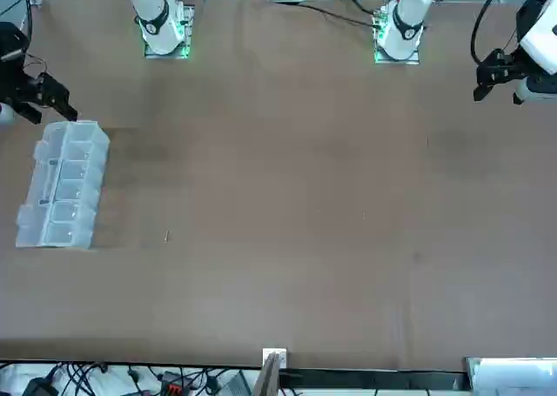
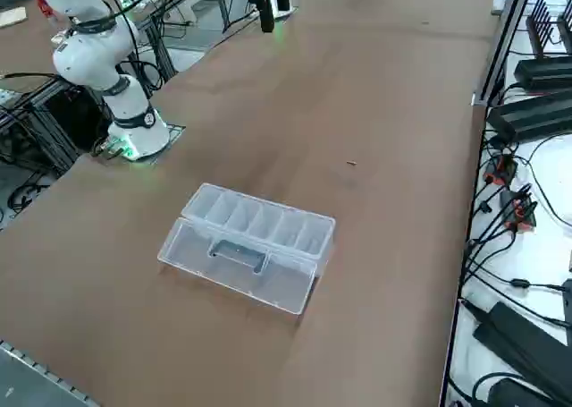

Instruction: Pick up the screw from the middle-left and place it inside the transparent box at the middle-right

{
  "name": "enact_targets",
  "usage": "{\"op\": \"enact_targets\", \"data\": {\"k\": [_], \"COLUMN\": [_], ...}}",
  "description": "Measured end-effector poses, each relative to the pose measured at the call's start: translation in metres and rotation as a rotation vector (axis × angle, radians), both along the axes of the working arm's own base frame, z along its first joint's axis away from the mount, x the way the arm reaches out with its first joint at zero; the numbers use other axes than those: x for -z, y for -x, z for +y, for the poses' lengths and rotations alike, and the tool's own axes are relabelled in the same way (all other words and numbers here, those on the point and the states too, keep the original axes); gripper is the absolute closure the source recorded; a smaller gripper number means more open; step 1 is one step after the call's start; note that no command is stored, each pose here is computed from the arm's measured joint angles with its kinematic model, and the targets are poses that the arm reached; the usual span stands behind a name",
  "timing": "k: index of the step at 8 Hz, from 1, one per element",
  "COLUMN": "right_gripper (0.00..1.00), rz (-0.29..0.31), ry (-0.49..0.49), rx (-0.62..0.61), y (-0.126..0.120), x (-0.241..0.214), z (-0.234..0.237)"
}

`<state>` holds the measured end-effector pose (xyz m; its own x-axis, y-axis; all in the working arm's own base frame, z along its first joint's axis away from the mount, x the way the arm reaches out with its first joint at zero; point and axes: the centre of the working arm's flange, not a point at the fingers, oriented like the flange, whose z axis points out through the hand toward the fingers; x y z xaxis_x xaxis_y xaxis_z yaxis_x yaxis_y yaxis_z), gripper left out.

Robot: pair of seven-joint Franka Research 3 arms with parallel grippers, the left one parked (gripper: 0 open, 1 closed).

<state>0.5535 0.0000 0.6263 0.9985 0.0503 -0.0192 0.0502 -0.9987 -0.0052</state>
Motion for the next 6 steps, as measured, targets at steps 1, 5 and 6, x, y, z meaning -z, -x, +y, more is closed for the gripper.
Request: {"op": "enact_targets", "data": {"k": [1,5,6], "right_gripper": [0.00,0.00,0.00], "rz": [-0.002,0.004,-0.019], "ry": [0.000,0.001,0.001], "rx": [0.000,-0.003,-0.010], "y": [0.000,-0.015,-0.029], "x": [0.000,0.017,0.030], "z": [0.000,0.002,0.008]}}
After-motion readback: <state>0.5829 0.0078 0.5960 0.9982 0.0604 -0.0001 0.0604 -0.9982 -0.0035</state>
